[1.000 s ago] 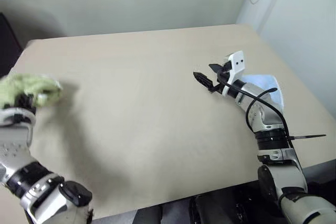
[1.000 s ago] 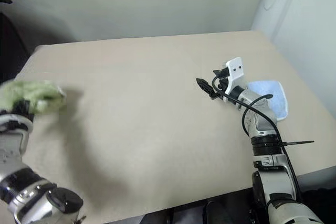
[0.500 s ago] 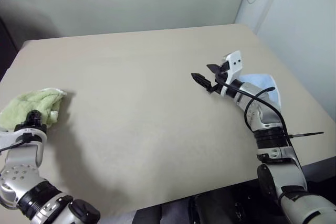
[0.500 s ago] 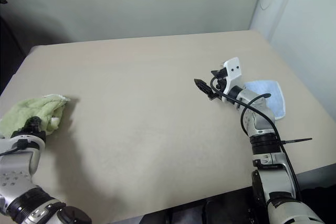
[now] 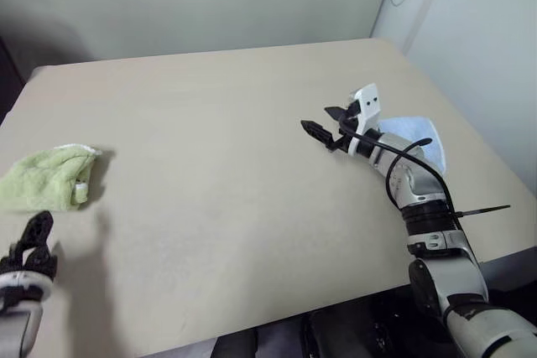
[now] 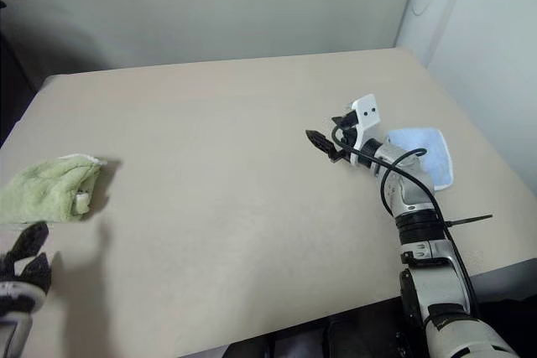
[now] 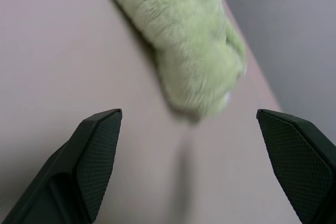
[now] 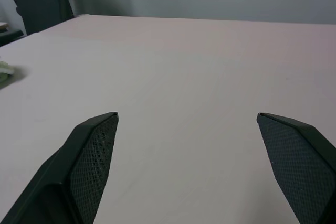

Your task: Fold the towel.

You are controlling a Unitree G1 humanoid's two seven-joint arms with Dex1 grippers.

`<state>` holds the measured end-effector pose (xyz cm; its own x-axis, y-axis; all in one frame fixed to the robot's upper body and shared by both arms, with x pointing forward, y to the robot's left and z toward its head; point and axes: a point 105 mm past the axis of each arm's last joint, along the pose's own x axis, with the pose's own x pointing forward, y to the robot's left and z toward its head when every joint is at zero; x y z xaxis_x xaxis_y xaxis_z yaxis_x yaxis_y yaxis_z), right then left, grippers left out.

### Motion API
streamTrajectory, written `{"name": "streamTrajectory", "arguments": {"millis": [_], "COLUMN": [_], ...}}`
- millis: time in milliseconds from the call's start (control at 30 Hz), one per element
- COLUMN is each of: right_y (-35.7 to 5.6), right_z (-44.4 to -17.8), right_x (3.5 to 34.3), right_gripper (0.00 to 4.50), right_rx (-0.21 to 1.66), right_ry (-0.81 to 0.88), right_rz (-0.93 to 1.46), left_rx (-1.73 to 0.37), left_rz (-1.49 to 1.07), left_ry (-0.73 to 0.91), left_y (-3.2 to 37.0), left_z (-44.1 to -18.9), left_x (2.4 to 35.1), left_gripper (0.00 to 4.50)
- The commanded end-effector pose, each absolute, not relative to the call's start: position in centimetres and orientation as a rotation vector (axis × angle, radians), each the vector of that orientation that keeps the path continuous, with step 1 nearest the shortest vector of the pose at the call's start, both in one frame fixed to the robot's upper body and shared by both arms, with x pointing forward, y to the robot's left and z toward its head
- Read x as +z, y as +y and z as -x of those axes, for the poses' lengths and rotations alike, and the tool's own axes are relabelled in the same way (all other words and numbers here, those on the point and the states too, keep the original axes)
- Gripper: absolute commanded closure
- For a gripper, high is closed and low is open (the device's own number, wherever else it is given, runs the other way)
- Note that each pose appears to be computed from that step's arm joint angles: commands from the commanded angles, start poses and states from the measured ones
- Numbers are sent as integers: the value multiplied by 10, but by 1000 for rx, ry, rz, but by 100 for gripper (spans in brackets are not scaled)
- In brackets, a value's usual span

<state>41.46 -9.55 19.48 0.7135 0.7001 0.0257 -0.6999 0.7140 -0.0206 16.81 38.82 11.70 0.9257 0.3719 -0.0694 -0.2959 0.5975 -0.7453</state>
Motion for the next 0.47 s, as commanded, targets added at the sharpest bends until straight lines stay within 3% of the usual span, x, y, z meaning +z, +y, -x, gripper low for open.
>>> {"name": "streamTrajectory", "arguments": {"millis": [33, 200, 333, 467], "right_y": [-105, -127, -145, -153], "right_z": [-417, -417, -411, -403], "right_x": [215, 210, 210, 207], "right_gripper": [0, 0, 0, 0], "right_rx": [784, 783, 780, 774], "right_ry": [-87, -53, -48, -39], "right_rz": [35, 75, 85, 108], "left_rx": [206, -35, -188, -216], "left_rz": [554, 136, -42, -46], "left_ry": [-162, -42, -2, 16], "left_y": [362, 312, 282, 281], "left_z": [-180, -215, -237, -250], "left_x": [168, 186, 185, 174], "left_gripper": [3, 3, 3, 3]}}
